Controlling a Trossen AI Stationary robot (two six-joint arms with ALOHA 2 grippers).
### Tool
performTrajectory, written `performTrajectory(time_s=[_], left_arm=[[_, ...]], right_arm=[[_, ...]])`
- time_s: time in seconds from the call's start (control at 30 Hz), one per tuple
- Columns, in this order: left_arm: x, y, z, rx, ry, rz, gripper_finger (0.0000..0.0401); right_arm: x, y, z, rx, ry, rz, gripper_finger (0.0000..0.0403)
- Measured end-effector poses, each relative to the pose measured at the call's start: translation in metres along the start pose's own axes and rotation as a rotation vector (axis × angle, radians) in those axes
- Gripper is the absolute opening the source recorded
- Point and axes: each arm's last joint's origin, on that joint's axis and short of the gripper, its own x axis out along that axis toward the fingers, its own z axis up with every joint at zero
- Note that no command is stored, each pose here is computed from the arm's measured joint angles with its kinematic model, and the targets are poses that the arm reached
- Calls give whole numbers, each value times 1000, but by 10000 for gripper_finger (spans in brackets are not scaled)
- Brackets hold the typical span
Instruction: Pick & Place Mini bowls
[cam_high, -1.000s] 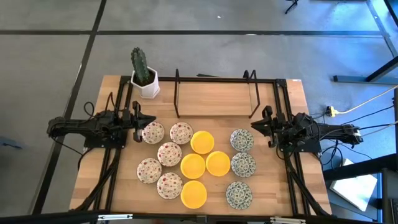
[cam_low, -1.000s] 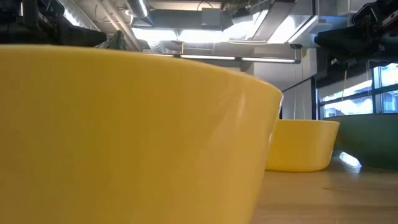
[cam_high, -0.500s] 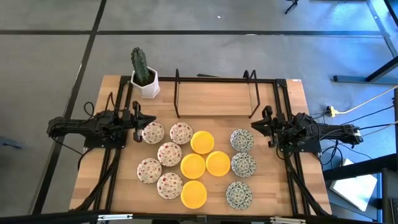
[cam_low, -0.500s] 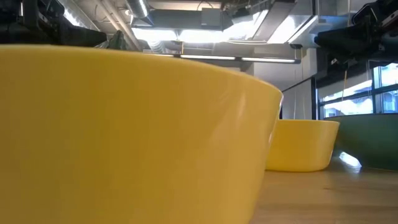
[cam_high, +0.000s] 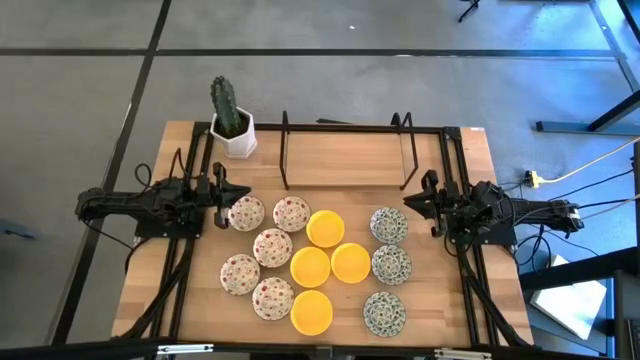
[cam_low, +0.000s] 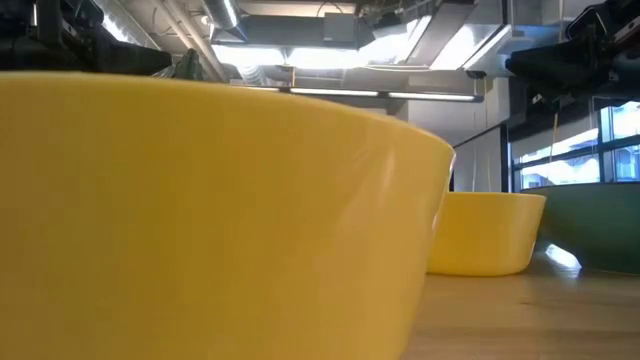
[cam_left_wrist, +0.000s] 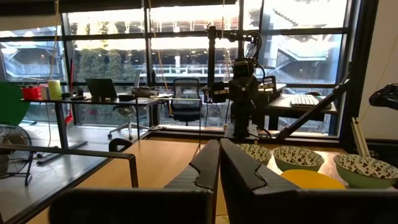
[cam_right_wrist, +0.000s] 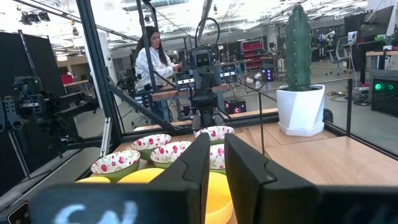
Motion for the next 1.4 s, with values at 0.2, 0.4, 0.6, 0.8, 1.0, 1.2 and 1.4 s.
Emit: performTrajectory(time_s=[0.2,0.4,0.6,0.8,1.0,1.2,1.4], left_arm=[[0,0,0,0,1,0,13],[0,0,0,0,0,0,9],[0,0,0,0,1,0,11],[0,0,0,0,1,0,12],[0,0,0,0,0,2,9],[0,-1,0,-51,-4,-18,11],[0,1,7,-45,-73,15,9]], right_arm=[[0,0,0,0,0,0,51],[0,0,0,0,0,0,51],[0,0,0,0,0,0,51],[0,0,0,-2,-1,-2,51],[0,-1,1,-107,-12,-28,51],[0,-1,1,-109,-13,-52,51],[0,-1,5,-136,-59,-58,51]])
